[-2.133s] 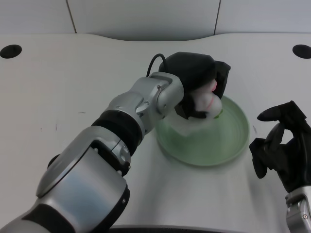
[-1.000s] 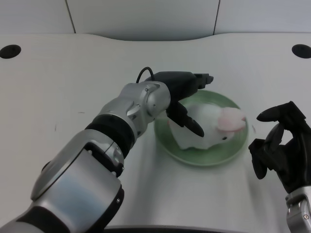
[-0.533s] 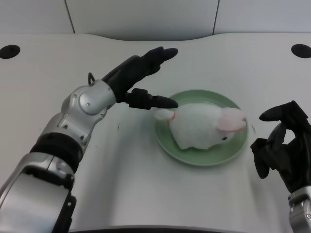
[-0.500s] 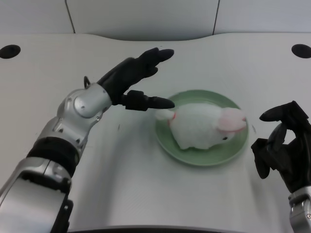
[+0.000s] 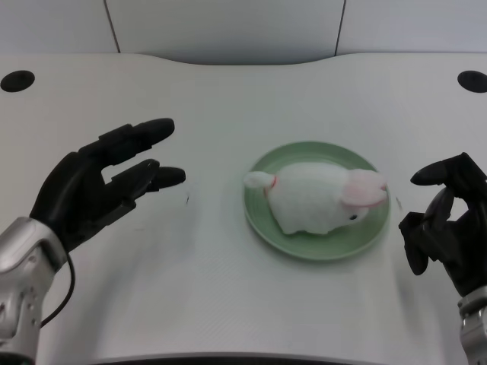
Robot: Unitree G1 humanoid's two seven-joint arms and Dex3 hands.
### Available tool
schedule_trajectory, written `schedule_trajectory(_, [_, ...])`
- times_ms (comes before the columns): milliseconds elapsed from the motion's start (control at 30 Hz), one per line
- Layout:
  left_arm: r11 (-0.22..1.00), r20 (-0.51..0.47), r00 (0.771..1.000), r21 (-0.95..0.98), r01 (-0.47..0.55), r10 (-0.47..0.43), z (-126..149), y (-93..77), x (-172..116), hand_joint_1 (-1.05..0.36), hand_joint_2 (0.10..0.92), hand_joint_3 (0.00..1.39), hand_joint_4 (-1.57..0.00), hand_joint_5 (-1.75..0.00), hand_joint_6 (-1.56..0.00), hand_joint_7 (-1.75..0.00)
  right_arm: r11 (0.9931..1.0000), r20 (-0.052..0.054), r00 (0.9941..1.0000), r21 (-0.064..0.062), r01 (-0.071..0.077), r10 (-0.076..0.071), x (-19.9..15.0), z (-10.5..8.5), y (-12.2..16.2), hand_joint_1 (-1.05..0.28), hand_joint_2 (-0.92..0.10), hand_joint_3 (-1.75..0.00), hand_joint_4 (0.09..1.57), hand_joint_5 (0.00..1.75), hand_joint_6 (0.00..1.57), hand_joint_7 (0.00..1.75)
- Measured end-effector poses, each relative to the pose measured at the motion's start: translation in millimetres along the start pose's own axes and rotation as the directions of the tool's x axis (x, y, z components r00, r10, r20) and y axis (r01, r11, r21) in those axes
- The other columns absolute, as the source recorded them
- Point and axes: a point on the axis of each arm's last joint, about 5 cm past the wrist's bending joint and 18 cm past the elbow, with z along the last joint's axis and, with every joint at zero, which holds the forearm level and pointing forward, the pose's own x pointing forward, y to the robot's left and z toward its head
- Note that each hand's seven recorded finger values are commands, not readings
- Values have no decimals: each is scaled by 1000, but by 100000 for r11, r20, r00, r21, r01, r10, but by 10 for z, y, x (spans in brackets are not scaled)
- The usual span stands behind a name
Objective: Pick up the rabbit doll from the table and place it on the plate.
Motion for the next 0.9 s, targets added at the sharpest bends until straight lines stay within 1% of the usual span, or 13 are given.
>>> schedule_trajectory(67, [99965,-2706,99955,-2286,-1347,1285,-17,5,-96,-592,921,429,-567,-842,-618,-103,100000,-159,100000,118,217,-217,0,2,-8,-283,-869,-1412,1572,1746,1141,1746])
schedule_trajectory(100, [99892,-3590,99916,-4141,-2118,1969,-21,8,-148,-602,921,433,-623,-884,-667,-122,99999,-50,99999,-108,-436,436,4,3,-1,-263,-862,-1431,1572,1746,1157,1746])
schedule_trajectory(133, [99676,-4372,99876,-7579,-2707,2380,-35,10,-235,-606,921,434,-640,-901,-684,-128,99983,570,99987,-988,-1532,1537,5,5,2,-257,-859,-1440,1572,1746,1162,1746])
schedule_trajectory(200, [98941,-7677,99644,-13792,-4527,3489,-94,11,-396,-592,921,459,-668,-957,-702,-117,99924,2309,99947,-3229,-2199,2274,4,16,-25,-274,-837,-1442,1572,1746,1169,1746])
schedule_trajectory(267, [97536,-11636,99172,-20649,-7770,5437,-183,12,-570,-583,921,475,-675,-1019,-724,-107,99846,2932,99898,-4446,-3315,3448,5,22,-63,-291,-815,-1440,1572,1746,1172,1746])
schedule_trajectory(300, [96719,-13193,98891,-23441,-9798,6821,-230,15,-652,-584,921,466,-682,-1080,-756,-107,99832,3244,99882,-4655,-3449,3602,5,23,-72,-290,-805,-1445,1572,1746,1179,1746])
schedule_trajectory(467, [93818,-15137,98083,-30462,-16438,12270,-378,0,-882,-592,921,464,-664,-1253,-832,-108,99784,2988,99860,-5044,-4204,4359,7,19,-75,-290,-783,-1455,1572,1746,1198,1746])
schedule_trajectory(600, [92274,-13533,97699,-32872,-20122,16484,-465,-49,-957,-612,921,483,-653,-1379,-919,-128,99786,3032,99882,-5450,-3622,3791,5,21,-94,-280,-782,-1467,1572,1746,1204,1746])
schedule_trajectory(700, [92110,-11184,97556,-32410,-21572,18912,-486,-72,-968,-616,921,495,-642,-1458,-962,-169,99756,2410,99914,-6183,-3231,3385,1,8,-105,-233,-794,-1492,1572,1746,1188,1746])
schedule_trajectory(767, [92155,-9296,97195,-30950,-23444,21604,-488,-82,-966,-592,921,520,-584,-1579,-738,-647,99742,2502,99919,-6524,-2994,3163,-2,1,-108,-259,-774,-1491,1571,1746,1170,1746])
schedule_trajectory(800, [92127,-8236,97011,-30400,-24259,22827,-490,-89,-964,-581,921,520,-568,-1610,-652,-816,99738,2795,99911,-6586,-2980,3170,-2,1,-108,-262,-770,-1501,1572,1746,1167,1746])
schedule_trajectory(833, [92147,-7071,96885,-29931,-24759,23735,-491,-93,-961,-575,921,517,-551,-1642,-580,-949,99735,3086,99901,-6628,-2989,3199,-2,1,-107,-269,-768,-1506,1572,1746,1166,1746])
schedule_trajectory(900, [92044,-4442,96598,-29512,-25632,25476,-492,-87,-964,-569,921,503,-529,-1655,-528,-1026,99731,3593,99883,-6703,-2982,3228,1,-6,-106,-280,-768,-1508,1571,1746,1163,1746])
